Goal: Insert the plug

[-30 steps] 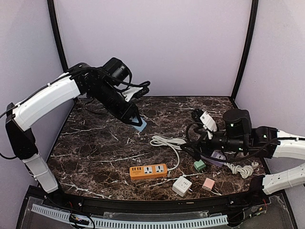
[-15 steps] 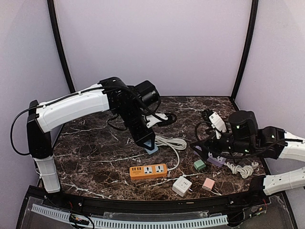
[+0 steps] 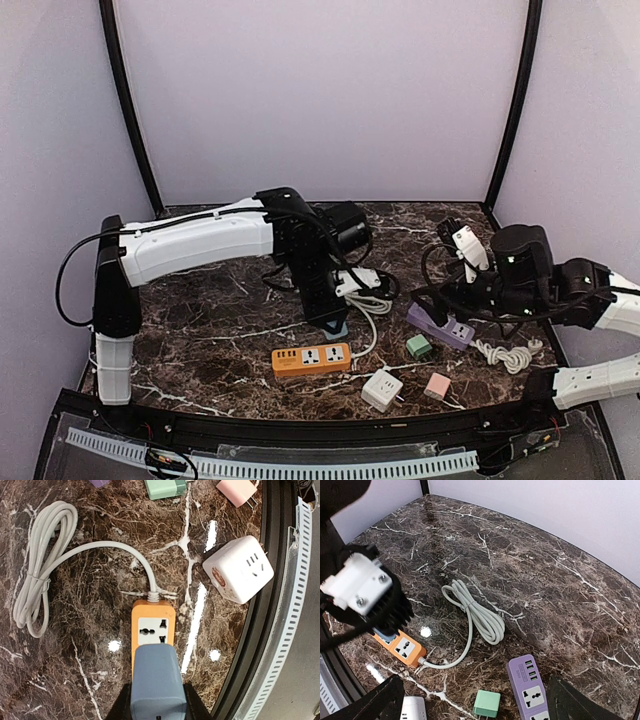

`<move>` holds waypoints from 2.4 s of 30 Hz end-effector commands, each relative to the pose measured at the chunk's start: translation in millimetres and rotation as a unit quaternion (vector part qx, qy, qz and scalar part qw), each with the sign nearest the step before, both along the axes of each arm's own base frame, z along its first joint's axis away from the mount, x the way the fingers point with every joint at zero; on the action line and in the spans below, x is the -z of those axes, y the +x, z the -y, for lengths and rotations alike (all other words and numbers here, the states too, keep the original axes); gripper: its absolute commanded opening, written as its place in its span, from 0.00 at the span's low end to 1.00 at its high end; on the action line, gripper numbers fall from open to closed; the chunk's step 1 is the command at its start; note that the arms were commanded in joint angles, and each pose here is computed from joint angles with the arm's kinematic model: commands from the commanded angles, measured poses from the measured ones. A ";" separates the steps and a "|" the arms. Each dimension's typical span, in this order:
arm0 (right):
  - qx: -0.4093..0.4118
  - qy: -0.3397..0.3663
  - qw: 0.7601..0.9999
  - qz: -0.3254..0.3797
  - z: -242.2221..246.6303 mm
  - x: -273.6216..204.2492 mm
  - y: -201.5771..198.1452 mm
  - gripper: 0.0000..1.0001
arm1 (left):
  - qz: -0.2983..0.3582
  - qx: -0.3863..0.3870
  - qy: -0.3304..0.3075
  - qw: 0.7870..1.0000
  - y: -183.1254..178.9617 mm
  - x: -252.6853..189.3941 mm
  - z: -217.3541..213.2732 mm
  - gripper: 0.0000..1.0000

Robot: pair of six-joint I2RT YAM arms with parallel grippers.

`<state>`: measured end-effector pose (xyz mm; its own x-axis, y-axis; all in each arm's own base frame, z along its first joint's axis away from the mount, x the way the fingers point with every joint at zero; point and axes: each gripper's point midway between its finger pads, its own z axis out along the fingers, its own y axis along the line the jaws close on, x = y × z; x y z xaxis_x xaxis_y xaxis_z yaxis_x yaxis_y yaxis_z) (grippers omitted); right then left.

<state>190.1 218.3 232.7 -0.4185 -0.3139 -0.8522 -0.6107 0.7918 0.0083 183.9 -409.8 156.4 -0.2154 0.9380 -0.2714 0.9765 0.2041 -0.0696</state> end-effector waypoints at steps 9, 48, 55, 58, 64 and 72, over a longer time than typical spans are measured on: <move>0.009 0.026 1.000 0.010 2.5 -26.2 2.0 0.99 | 0.027 0.036 0.043 0.998 -8.0 22.2 9.7 0.01; -0.005 0.018 1.000 -0.001 -1.8 -13.6 -1.1 0.98 | 0.012 0.034 0.112 0.993 -18.9 67.1 -3.3 0.01; -0.003 0.022 1.000 -0.003 -1.7 -13.5 -1.1 0.98 | 0.014 0.030 0.116 0.993 -16.5 74.0 -1.7 0.01; -0.002 0.022 1.000 -0.004 -1.1 -12.8 -1.4 0.98 | 0.013 0.030 0.118 0.993 -16.6 76.1 -1.7 0.01; -0.002 0.023 1.000 -0.006 -0.6 -11.4 -1.9 0.98 | 0.015 0.031 0.115 0.993 -15.7 76.6 0.3 0.01; 0.000 0.023 1.000 -0.007 0.0 -10.5 -1.8 0.98 | 0.012 0.029 0.119 0.992 -16.7 82.1 1.0 0.01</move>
<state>187.0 219.9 242.5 -0.4255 -0.3006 -0.8536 -0.6224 0.7819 0.0348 171.0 -413.7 80.2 -0.1514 0.9862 -0.0675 0.9885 0.1515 -0.0040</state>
